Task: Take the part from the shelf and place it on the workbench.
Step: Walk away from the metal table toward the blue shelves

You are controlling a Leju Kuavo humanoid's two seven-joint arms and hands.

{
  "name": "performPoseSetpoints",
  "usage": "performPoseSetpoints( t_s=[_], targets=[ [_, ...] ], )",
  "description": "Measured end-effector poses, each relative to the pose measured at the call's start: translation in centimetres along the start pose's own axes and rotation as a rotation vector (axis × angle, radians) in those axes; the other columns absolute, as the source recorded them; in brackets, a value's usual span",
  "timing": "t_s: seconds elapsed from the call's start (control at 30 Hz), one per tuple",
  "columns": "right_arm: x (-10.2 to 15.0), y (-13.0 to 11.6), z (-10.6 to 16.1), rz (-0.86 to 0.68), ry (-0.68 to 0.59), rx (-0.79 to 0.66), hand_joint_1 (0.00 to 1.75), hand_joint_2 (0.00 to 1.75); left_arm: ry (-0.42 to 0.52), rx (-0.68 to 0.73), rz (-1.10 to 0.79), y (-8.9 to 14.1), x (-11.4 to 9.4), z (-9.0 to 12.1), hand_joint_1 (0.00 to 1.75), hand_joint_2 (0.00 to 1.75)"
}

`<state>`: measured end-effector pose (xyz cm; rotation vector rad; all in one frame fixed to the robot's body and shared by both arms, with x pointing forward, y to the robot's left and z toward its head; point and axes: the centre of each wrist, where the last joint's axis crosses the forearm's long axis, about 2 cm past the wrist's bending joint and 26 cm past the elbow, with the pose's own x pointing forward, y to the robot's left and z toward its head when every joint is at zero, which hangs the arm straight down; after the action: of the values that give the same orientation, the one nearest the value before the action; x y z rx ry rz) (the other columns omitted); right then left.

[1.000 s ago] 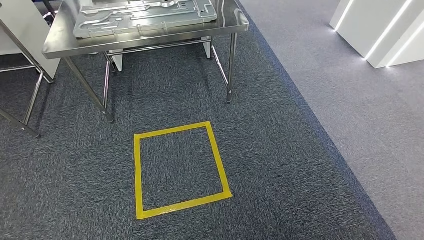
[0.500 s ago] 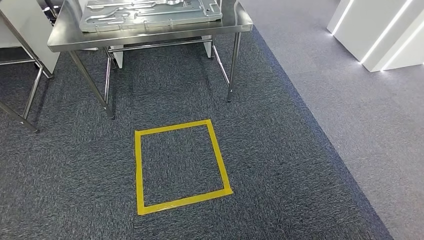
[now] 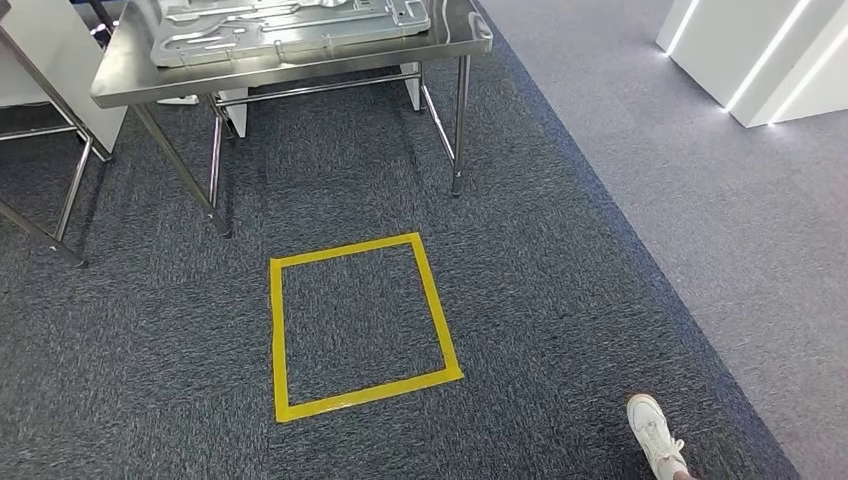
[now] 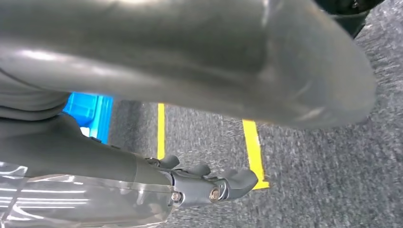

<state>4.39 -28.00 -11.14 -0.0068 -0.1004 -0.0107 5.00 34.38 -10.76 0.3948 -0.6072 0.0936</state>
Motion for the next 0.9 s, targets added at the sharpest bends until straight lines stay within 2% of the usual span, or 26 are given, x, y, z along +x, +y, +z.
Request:
performPoseSetpoints(
  t_s=[0.9],
  targets=[
    [0.0,-0.5,0.0,0.068,0.080,-0.002,0.00,0.00,0.033,-0.036,-0.010,-1.2,0.4,0.2,0.00,0.00]
  ],
)
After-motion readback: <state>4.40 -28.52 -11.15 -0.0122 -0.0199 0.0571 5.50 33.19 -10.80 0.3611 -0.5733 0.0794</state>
